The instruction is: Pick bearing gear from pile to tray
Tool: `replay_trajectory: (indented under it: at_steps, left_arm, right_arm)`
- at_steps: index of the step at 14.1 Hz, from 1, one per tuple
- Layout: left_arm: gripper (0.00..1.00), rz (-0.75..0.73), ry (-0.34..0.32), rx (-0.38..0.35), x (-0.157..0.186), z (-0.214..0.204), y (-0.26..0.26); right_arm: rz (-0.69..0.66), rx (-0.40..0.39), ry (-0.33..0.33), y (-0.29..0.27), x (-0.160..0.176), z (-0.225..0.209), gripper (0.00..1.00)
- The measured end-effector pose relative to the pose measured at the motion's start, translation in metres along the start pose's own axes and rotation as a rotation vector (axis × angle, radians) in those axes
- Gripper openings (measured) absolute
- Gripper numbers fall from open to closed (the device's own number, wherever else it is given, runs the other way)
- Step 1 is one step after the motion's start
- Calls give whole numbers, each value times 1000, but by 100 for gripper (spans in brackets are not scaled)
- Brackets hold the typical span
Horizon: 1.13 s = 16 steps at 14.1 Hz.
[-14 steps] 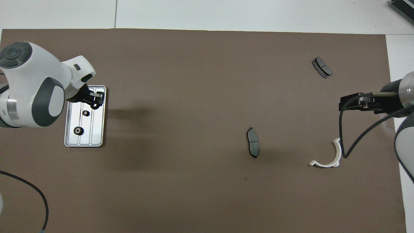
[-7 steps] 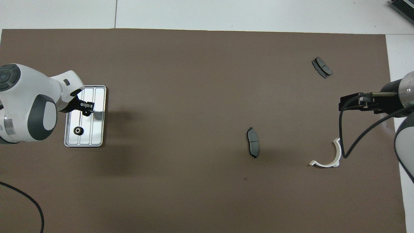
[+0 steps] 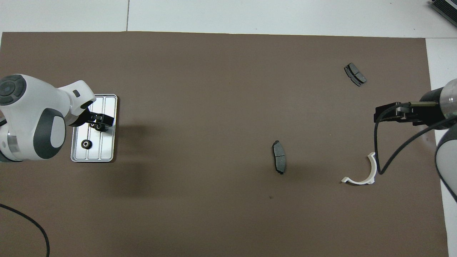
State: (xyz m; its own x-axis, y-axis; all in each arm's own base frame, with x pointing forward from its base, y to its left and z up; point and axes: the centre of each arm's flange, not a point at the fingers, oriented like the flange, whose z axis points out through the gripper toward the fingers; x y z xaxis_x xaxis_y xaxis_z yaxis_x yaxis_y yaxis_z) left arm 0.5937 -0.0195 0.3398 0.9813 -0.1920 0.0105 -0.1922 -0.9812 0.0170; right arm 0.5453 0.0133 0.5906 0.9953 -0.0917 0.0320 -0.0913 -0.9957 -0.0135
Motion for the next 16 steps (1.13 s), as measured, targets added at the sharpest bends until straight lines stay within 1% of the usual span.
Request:
replay_trajectory:
  at_steps: [2, 5, 9, 13, 16]
  left_arm:
    - [100, -13, 0, 0, -1, -4, 1]
    - [100, -7, -17, -1, -4, -14, 7]
    - [100, -11, 6, 7, -7, -42, 9]
    - [100, -75, -31, 4, -1, -84, 10]
    - [100, -80, -44, 4, 7, -119, 22]
  right_arm:
    - [0, 0, 0, 0, 0, 0, 100]
    - [0, 0, 0, 0, 0, 0, 100]
    - [0, 0, 0, 0, 0, 0, 100]
    - [0, 0, 1, 0, 0, -1, 100]
    - [0, 0, 1, 0, 0, -1, 100]
